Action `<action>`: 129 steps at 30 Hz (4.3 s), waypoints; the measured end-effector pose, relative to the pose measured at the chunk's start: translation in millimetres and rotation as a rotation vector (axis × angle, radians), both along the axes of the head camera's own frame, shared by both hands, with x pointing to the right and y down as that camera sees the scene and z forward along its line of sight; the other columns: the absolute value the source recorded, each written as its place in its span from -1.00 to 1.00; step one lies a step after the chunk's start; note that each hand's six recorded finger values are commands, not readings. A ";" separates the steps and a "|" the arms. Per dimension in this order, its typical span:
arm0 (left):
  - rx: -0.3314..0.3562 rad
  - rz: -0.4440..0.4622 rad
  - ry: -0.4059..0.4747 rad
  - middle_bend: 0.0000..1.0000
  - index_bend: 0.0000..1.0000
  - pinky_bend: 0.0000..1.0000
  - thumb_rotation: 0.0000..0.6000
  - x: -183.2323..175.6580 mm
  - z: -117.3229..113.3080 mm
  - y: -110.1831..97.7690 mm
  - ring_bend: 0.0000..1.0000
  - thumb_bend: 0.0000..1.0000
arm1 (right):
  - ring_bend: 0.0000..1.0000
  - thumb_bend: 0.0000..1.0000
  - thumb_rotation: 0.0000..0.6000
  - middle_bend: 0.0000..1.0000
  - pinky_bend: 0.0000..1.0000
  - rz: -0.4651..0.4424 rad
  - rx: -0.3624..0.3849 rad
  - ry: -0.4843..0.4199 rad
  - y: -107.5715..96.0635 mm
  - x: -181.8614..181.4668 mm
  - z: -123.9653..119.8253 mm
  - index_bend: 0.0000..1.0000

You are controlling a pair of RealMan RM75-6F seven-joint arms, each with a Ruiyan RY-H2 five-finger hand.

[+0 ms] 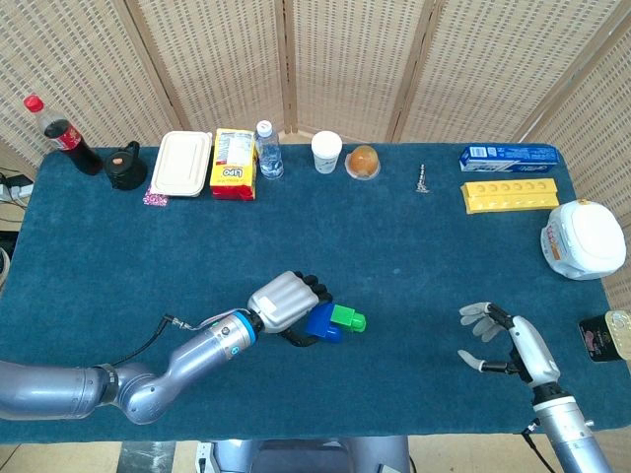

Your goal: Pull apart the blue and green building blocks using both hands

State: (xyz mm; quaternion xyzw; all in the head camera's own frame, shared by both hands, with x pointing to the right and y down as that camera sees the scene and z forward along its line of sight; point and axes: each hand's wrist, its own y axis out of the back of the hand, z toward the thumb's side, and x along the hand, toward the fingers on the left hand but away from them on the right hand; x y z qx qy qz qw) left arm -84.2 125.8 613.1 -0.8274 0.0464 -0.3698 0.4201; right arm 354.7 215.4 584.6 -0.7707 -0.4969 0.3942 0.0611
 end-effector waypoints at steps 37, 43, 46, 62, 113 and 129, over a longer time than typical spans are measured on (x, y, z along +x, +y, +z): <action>-0.082 0.091 0.006 -0.35 -0.12 -0.24 0.16 100.4 -2.5 0.3 -0.49 -0.23 | -0.02 -0.49 1.00 -0.15 -0.06 -0.093 -0.013 -0.009 -15.2 -47.9 23.7 -0.27; -0.079 0.085 0.000 -0.35 -0.12 -0.24 0.15 104.3 -1.9 -0.2 -0.49 -0.23 | -0.02 -0.49 1.00 -0.15 -0.06 -0.100 -0.012 -0.004 -15.1 -49.0 24.2 -0.27; -0.081 0.082 -0.004 -0.35 -0.12 -0.24 0.13 105.7 -1.1 0.1 -0.49 -0.23 | -0.02 -0.49 1.00 -0.15 -0.06 -0.101 -0.014 -0.004 -15.8 -49.4 25.0 -0.27; -0.090 0.058 -0.002 -0.35 -0.12 -0.24 0.14 116.3 1.5 -0.7 -0.49 -0.23 | 0.15 -0.49 1.00 0.01 -0.01 -0.112 -0.019 -0.008 -22.2 -57.0 31.4 -0.09; -0.035 0.042 -0.086 -0.35 -0.12 -0.24 0.12 60.0 3.2 -10.3 -0.49 -0.23 | 0.44 -0.43 1.00 0.34 0.14 -0.023 -0.018 0.063 -29.4 -29.4 41.6 0.25; 0.004 -0.059 -0.132 -0.35 -0.12 -0.24 0.12 -6.1 -1.6 -23.4 -0.49 -0.23 | -0.16 -0.44 1.00 -0.09 -0.30 -0.116 -0.116 0.139 -11.6 -45.1 87.4 -0.21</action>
